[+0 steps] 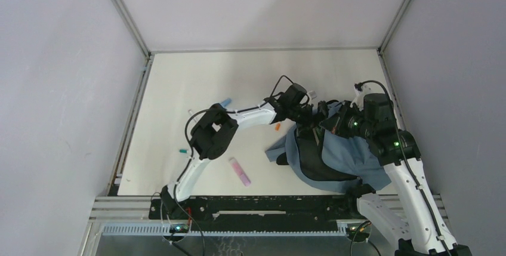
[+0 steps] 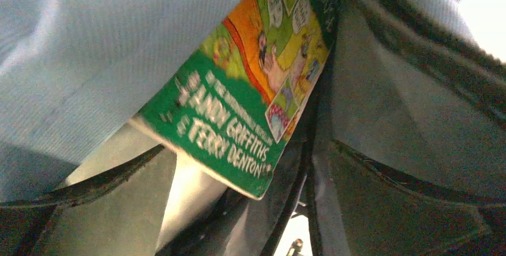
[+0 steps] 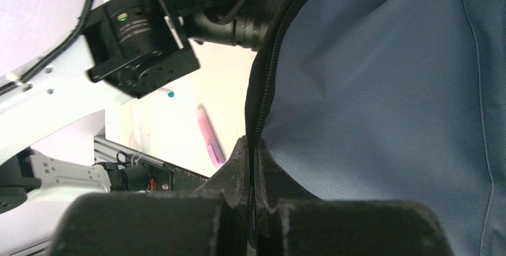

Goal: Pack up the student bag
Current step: Place the book in the student bag, then adjust the student bag at the center of the board.

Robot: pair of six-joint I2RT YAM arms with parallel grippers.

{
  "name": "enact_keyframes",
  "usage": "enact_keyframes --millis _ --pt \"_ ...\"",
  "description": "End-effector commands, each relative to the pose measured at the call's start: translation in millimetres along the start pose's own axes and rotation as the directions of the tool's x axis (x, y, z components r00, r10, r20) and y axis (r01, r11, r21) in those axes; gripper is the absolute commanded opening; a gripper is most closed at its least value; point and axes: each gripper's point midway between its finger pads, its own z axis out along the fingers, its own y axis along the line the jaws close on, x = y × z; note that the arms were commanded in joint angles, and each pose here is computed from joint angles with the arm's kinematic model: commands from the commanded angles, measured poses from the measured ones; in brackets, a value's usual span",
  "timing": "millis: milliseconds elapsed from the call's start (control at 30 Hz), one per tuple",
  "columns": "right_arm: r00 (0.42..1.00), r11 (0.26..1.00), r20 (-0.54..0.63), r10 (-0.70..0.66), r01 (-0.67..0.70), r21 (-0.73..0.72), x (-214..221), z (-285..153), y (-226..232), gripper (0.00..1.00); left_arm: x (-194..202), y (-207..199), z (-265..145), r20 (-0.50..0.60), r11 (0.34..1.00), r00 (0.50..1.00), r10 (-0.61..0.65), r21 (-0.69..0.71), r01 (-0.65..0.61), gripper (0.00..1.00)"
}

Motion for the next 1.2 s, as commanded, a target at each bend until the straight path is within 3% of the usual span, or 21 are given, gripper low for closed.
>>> enact_keyframes --millis 0,233,533,767,867,933,1033,1167 --pt "0.993 0.997 0.106 -0.059 0.064 -0.043 -29 -9 16 0.0 3 -19 -46 0.062 0.992 0.991 0.12 -0.052 -0.117 1.0" --pt "0.993 0.998 0.102 -0.067 0.066 0.02 -29 -6 3 0.0 9 -25 -83 0.112 0.983 0.979 0.171 -0.081 -0.162 0.98" --pt "0.994 0.994 0.063 -0.087 0.082 0.071 -18 5 -13 0.0 16 -20 -136 0.183 0.988 0.972 0.147 -0.076 -0.136 0.96" --pt "0.983 0.979 -0.139 -0.124 0.144 0.146 45 54 -33 0.36 -17 -7 -190 0.351 0.992 0.93 0.105 -0.104 -0.073 0.96" --pt "0.963 0.966 -0.239 -0.128 0.175 0.191 71 66 -44 0.56 -15 -10 -193 0.371 0.987 0.92 0.127 -0.136 -0.082 0.97" --pt "0.956 0.951 -0.267 -0.12 0.188 0.244 77 67 -54 0.65 -10 -9 -189 0.365 0.982 0.919 0.149 -0.161 -0.095 0.98" --pt "0.966 0.95 -0.236 -0.104 0.167 0.263 65 60 -53 0.71 -8 -4 -188 0.357 0.976 0.92 0.161 -0.194 -0.096 0.99" --pt "0.991 0.975 -0.103 -0.083 0.102 0.196 29 36 -36 0.75 -15 0 -200 0.389 0.957 0.896 0.215 -0.267 -0.113 1.0"
